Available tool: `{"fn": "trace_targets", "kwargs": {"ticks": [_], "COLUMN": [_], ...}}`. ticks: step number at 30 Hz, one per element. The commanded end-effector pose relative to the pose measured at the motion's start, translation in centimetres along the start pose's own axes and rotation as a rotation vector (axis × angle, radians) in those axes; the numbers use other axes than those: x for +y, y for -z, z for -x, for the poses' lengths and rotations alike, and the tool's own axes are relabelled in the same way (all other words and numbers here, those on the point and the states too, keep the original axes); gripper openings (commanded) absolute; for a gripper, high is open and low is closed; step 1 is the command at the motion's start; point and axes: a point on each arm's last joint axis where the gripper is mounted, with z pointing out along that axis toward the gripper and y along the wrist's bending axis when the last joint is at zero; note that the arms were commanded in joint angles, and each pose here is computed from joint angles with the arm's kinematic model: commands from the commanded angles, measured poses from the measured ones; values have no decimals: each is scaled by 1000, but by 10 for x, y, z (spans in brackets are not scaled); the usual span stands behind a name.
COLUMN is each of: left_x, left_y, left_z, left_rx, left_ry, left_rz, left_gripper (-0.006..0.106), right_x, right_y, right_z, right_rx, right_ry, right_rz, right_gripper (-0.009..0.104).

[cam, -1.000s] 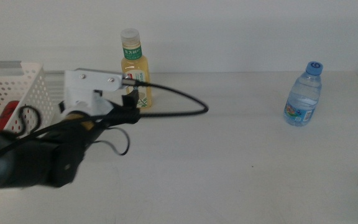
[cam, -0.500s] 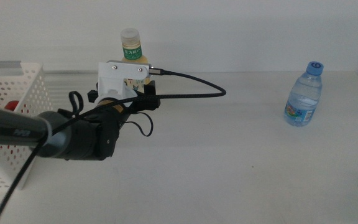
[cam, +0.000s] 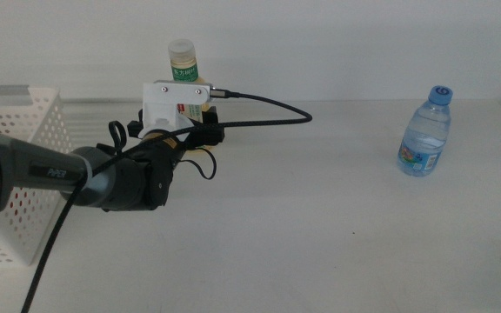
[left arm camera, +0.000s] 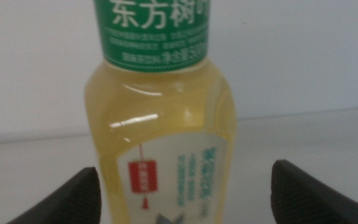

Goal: Use arms to grab the bottles and put them into the dustbin to the left of the table.

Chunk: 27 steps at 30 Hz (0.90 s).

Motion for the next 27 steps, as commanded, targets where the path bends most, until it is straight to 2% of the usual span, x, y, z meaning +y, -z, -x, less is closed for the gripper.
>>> {"fn": "trace_targets", "kwargs": {"ticks": [1, 15, 27], "left_x": [4, 4, 8], "left_y": [1, -34, -42], "left_z": [38, 30, 21], "left_rx": [-159, -188, -353], "left_ry": [20, 9, 3], "left_rz": [9, 8, 45], "left_gripper": [90, 90, 89], "right_x": [-1, -1, -1], "right_y": [3, 3, 3], "right_z": [11, 11, 11], "right_rx": [-108, -108, -108], "right_ry": [19, 19, 19], "right_rz": [-14, -14, -14], "right_gripper": [96, 96, 96]}}
